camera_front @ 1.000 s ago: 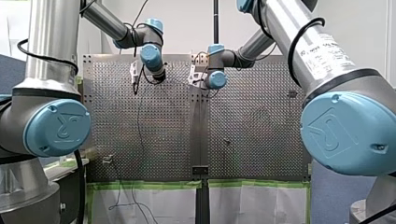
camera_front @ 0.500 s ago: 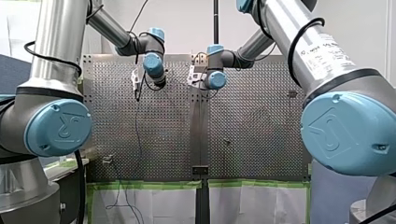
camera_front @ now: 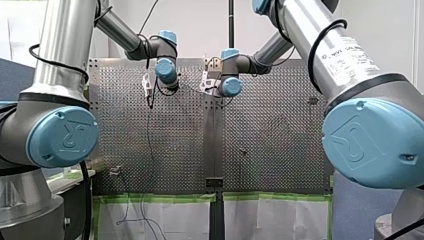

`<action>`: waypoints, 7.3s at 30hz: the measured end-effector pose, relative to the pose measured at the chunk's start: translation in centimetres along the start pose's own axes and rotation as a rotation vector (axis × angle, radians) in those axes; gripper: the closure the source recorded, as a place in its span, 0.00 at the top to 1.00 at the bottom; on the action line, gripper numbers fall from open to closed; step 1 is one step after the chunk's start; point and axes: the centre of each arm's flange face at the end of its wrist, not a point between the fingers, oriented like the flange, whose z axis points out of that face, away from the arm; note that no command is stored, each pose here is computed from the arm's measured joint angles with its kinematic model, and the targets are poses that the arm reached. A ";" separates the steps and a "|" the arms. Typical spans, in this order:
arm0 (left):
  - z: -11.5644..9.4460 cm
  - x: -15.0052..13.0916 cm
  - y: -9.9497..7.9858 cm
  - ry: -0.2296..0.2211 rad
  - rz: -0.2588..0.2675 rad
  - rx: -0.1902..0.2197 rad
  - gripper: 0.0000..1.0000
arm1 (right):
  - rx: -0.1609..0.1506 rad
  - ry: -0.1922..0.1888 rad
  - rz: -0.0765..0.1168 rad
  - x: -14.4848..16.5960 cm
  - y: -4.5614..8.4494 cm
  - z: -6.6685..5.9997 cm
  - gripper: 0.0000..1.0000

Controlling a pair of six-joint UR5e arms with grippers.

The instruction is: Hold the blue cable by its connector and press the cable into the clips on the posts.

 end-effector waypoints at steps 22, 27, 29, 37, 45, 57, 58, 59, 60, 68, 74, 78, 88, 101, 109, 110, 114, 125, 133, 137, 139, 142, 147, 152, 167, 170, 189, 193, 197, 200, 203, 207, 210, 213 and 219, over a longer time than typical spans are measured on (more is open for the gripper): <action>2.8 -1.4 -0.2 -0.026 0.010 -0.032 1.00 | -0.001 -0.018 -0.008 -1.3 0.1 0.2 0.00; 2.7 -1.5 -0.3 -0.038 0.021 -0.046 0.78 | -0.001 -0.018 -0.008 -1.3 0.1 0.2 0.00; 2.6 -1.5 -0.4 -0.039 0.028 -0.046 0.62 | 0.000 -0.018 -0.008 -1.3 0.1 0.2 0.00; 2.3 -1.5 -1.1 -0.047 0.062 -0.035 0.07 | 0.000 -0.020 -0.008 -1.3 0.1 0.1 0.00; 2.2 -1.5 -1.5 -0.059 0.083 -0.030 0.00 | 0.000 -0.021 -0.008 -1.4 0.1 0.2 0.00; 2.2 -1.7 -1.6 -0.075 0.080 -0.041 0.00 | -0.001 -0.021 -0.007 -1.4 0.1 0.1 0.00; 2.2 -1.7 -1.6 -0.076 0.080 -0.043 0.00 | -0.001 -0.022 -0.006 -1.4 0.1 0.1 0.00; 2.2 -1.7 -1.5 -0.076 0.080 -0.044 0.00 | -0.001 -0.023 -0.006 -1.4 0.1 0.1 0.00; 2.2 -1.7 -1.5 -0.078 0.079 -0.046 0.00 | -0.002 -0.025 -0.005 -1.4 0.2 0.1 0.00; 1.1 -1.2 -2.9 -0.068 0.034 -0.029 0.00 | -0.030 -0.083 -0.007 -2.0 1.0 -0.5 0.00; -0.3 0.4 -3.8 -0.037 0.014 -0.007 0.00 | -0.069 -0.126 -0.015 -3.4 1.7 -1.4 0.00; -0.9 1.8 -3.9 -0.031 -0.003 0.003 0.00 | -0.104 -0.142 -0.022 -4.0 2.3 -2.3 0.00; -1.7 6.3 -4.6 0.004 0.020 0.014 0.00 | -0.138 -0.156 -0.031 -3.9 3.4 -4.5 0.00; -2.7 11.7 -6.7 0.049 0.059 0.041 0.00 | -0.187 -0.205 -0.043 -8.1 6.8 -6.9 0.00; -3.8 14.8 -6.8 0.053 0.091 0.058 0.00 | -0.214 -0.216 -0.044 -9.7 8.8 -8.6 0.00; -3.8 15.2 -6.8 0.055 0.098 0.060 0.00 | -0.217 -0.217 -0.044 -9.9 9.0 -8.8 0.00; -3.8 17.3 -7.3 0.068 0.119 0.070 0.00 | -0.228 -0.214 -0.043 -10.1 9.8 -9.7 0.00; -4.8 21.0 -9.3 0.074 0.102 0.114 0.00 | -0.258 -0.227 -0.044 -12.6 12.0 -12.1 0.00; -5.5 23.6 -10.6 0.077 0.095 0.143 0.00 | -0.276 -0.221 -0.010 -14.7 13.7 -14.1 0.00; -6.0 25.8 -11.3 0.082 0.081 0.162 0.00 | -0.284 -0.220 -0.006 -15.7 14.5 -15.0 0.00; -6.2 26.9 -11.7 0.084 0.071 0.170 0.00 | -0.285 -0.221 -0.008 -16.2 14.9 -15.5 0.00; -6.5 28.4 -12.1 0.086 0.058 0.181 0.00 | -0.276 -0.223 -0.002 -16.9 15.1 -16.3 0.00; -7.0 29.9 -12.8 0.076 0.028 0.197 0.00 | -0.243 -0.229 0.024 -18.3 15.2 -17.7 0.00; -7.3 30.1 -13.1 0.059 0.010 0.186 0.00 | -0.228 -0.241 0.046 -19.8 15.4 -19.1 0.00; -8.1 34.5 -13.2 0.076 0.011 0.183 0.00 | -0.239 -0.192 0.085 -23.6 17.4 -19.3 0.00; -8.3 35.7 -12.9 0.088 0.023 0.175 0.00 | -0.245 -0.164 0.071 -23.3 18.3 -18.8 0.00; -8.4 39.9 -16.7 0.081 0.042 0.158 0.00 | -0.263 -0.168 0.012 -26.3 22.3 -18.9 0.00; -7.6 39.0 -18.1 0.033 0.016 0.135 0.00 | -0.252 -0.152 0.016 -26.1 22.8 -18.6 0.00; -7.0 38.4 -18.7 -0.003 -0.004 0.109 0.00 | -0.238 -0.147 0.018 -26.0 23.1 -18.3 0.00; -6.7 38.0 -18.9 -0.022 -0.014 0.083 0.00 | -0.238 -0.146 0.016 -25.9 23.6 -18.3 0.00; -6.4 37.7 -19.0 -0.034 -0.021 0.066 0.00 | -0.245 -0.146 0.015 -26.0 24.1 -18.3 0.00; -6.1 37.4 -19.3 -0.046 -0.031 0.066 0.00 | -0.264 -0.155 0.017 -26.7 25.4 -18.3 0.00; -5.4 37.0 -19.6 -0.059 -0.044 0.075 0.00 | -0.276 -0.169 0.020 -27.4 26.8 -18.5 0.00; -4.7 36.5 -19.9 -0.069 -0.055 0.083 0.00 | -0.281 -0.175 0.018 -27.6 28.0 -18.6 0.00; -3.6 37.8 -20.5 -0.051 -0.038 0.101 0.00 | -0.275 -0.164 0.015 -27.0 30.6 -18.2 0.00</action>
